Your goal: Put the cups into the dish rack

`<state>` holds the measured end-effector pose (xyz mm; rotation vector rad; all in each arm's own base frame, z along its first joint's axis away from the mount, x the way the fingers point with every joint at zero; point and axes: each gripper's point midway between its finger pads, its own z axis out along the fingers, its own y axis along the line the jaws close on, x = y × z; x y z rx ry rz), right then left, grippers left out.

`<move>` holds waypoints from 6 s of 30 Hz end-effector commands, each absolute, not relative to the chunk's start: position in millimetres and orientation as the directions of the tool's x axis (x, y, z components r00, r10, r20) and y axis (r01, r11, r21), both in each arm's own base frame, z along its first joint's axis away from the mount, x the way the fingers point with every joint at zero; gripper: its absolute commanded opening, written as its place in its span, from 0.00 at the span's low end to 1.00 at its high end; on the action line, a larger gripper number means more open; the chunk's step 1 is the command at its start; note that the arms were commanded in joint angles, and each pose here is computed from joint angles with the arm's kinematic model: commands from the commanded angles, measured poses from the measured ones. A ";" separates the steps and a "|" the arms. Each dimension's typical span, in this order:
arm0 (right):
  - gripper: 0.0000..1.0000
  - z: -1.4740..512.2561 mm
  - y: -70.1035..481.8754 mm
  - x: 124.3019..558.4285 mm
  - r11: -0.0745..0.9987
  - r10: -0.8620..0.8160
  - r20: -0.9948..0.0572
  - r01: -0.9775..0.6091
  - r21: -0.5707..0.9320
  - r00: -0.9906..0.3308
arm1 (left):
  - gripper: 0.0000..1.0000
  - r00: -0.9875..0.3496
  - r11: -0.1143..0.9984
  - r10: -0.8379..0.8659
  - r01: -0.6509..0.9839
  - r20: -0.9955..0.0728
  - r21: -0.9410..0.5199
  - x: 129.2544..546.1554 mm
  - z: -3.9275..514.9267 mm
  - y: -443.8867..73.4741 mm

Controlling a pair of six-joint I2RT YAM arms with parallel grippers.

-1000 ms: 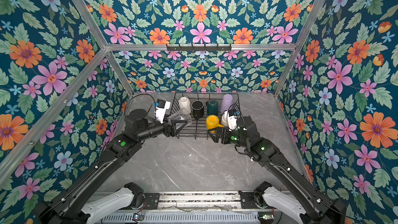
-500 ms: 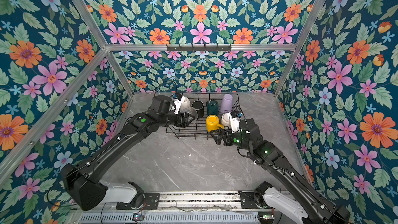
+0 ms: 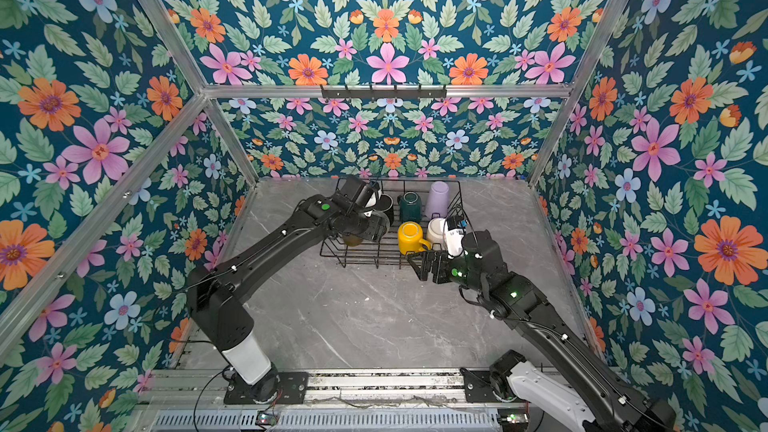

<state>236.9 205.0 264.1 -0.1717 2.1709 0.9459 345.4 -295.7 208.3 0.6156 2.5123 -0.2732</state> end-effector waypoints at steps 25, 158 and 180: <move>0.99 263.8 203.5 239.7 0.723 0.156 -0.706 -0.406 0.558 -0.691 | 0.00 -0.793 0.851 0.519 0.513 -0.319 0.110 365.8 121.6 -296.1; 0.99 104.8 -8.2 365.6 0.994 0.026 -0.964 0.114 -0.004 -0.265 | 1.00 -0.088 0.966 -0.056 -0.255 -0.995 -0.032 369.9 121.4 40.4; 0.99 101.5 -12.5 371.1 0.992 0.050 -0.956 0.128 0.013 -0.288 | 1.00 -0.138 0.969 -0.033 -0.247 -0.990 0.002 382.0 116.1 38.7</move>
